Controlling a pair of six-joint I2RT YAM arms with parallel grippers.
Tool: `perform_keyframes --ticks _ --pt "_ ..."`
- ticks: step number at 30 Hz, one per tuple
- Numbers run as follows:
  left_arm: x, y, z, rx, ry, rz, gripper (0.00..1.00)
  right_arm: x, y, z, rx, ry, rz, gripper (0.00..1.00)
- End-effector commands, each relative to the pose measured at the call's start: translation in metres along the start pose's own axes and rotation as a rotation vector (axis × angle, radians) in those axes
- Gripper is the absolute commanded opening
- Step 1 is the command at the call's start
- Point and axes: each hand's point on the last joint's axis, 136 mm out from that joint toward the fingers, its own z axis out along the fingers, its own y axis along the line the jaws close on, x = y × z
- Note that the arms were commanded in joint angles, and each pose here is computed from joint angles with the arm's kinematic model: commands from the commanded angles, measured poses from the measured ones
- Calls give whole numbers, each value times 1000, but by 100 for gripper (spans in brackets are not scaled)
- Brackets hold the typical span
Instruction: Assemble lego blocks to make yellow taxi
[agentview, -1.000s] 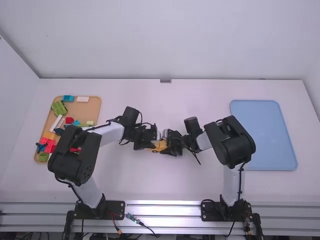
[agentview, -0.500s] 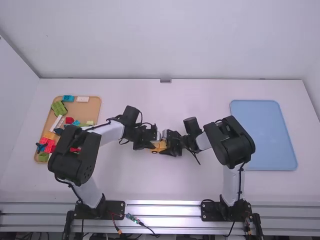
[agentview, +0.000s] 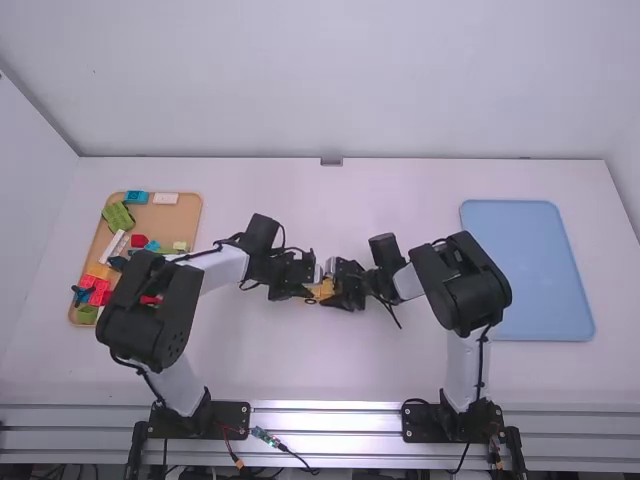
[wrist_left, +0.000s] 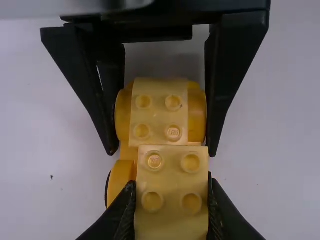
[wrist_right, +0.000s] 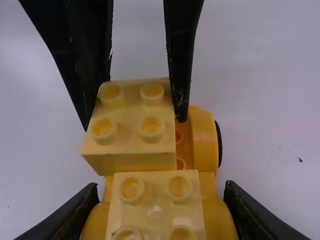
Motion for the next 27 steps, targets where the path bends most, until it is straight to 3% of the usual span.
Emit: perform_keyframes --ticks 1,27 --pt "1 -12 5 33 -14 0 2 8 5 3 -12 19 27 53" --pt "2 -9 5 25 3 -59 2 6 8 6 -20 18 19 56"
